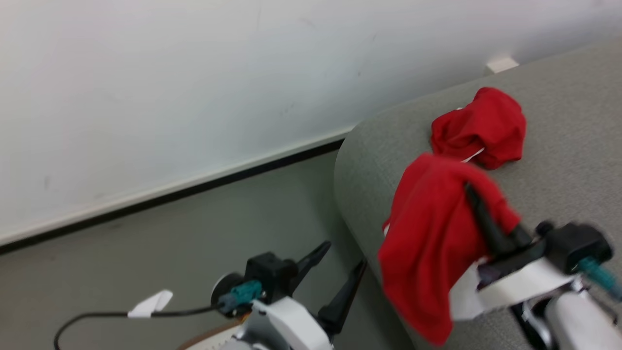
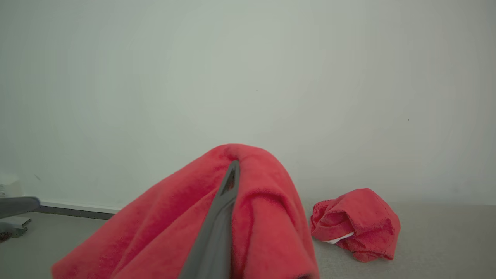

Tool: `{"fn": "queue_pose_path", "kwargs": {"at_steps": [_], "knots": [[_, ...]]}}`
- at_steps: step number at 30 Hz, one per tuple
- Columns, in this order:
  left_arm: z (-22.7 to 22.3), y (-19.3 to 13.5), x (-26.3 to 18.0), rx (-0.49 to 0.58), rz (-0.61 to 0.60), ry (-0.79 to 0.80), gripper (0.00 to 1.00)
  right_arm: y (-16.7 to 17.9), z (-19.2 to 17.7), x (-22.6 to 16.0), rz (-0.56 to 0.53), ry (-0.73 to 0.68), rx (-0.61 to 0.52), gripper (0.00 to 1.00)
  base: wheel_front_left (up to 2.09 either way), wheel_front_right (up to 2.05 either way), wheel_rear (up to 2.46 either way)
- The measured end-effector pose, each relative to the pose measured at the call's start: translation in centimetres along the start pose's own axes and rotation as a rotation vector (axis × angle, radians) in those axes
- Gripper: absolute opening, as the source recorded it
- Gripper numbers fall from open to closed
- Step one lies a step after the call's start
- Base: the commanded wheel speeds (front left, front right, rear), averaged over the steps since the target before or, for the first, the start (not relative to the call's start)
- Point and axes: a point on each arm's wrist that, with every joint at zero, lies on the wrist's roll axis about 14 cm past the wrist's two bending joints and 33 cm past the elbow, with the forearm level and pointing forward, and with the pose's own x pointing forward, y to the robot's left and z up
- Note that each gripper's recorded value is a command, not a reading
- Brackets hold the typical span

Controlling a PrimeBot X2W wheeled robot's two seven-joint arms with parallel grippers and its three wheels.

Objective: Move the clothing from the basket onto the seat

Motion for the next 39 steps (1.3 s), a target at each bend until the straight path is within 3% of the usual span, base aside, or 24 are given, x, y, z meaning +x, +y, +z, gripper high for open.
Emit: {"fn": "queue_pose_path", "kwargs": {"at_steps": [10, 15, 18, 22, 27, 32, 33, 34, 35, 36, 37, 39], "knots": [[1.5, 5.1, 3.1, 0.028, -0.043, -0.050, 1.00, -8.8, 8.0, 11.4, -0.124, -0.148, -0.231, 0.00, 0.00, 0.00, 0.00], [-0.8, 9.0, 3.5, -0.018, -0.002, -0.024, 1.00, -13.6, 11.1, 16.7, -0.224, -0.169, -0.337, 0.00, 0.00, 0.00, 0.00], [-2.6, 11.3, 3.2, -0.040, 0.032, -0.002, 1.00, -16.6, 10.9, 19.2, -0.296, -0.137, -0.381, 0.00, 0.00, 0.00, 0.00], [-5.7, 13.6, 2.7, -0.091, 0.067, 0.042, 1.00, -20.9, 6.5, 20.8, -0.404, -0.037, -0.379, 0.00, 0.00, 0.00, 0.00], [-8.6, 15.6, 1.7, -0.132, 0.114, 0.081, 1.00, -24.3, -4.5, 19.5, -0.518, 0.165, -0.305, 0.00, 0.00, 0.00, 0.00], [-9.0, 16.8, 0.7, -0.141, 0.169, 0.087, 1.00, -22.8, -14.8, 15.7, -0.551, 0.338, -0.183, 0.00, 0.00, 0.00, 0.00], [-8.8, 16.7, 0.7, -0.138, 0.169, 0.080, 1.00, -22.4, -15.4, 15.2, -0.554, 0.340, -0.164, 0.03, 0.00, 0.00, 0.00], [-8.5, 16.6, 0.7, -0.134, 0.170, 0.075, 1.00, -22.2, -15.7, 14.8, -0.555, 0.342, -0.156, 0.20, 0.00, 0.00, 0.00], [-8.2, 16.6, 0.7, -0.129, 0.174, 0.071, 1.00, -21.8, -15.9, 14.4, -0.553, 0.339, -0.148, 0.45, 0.00, 0.00, 0.00], [-7.8, 16.4, 0.7, -0.122, 0.172, 0.063, 1.00, -21.3, -15.9, 14.3, -0.544, 0.330, -0.143, 0.84, 0.00, 0.00, 0.00], [-7.3, 16.3, 0.8, -0.115, 0.171, 0.051, 1.00, -20.9, -15.8, 14.1, -0.542, 0.315, -0.127, 1.00, 0.00, 0.00, 0.00], [-6.3, 16.2, 0.7, -0.102, 0.175, 0.025, 1.00, -19.7, -15.8, 13.6, -0.530, 0.301, -0.098, 1.00, 0.00, 0.00, 0.00]]}}
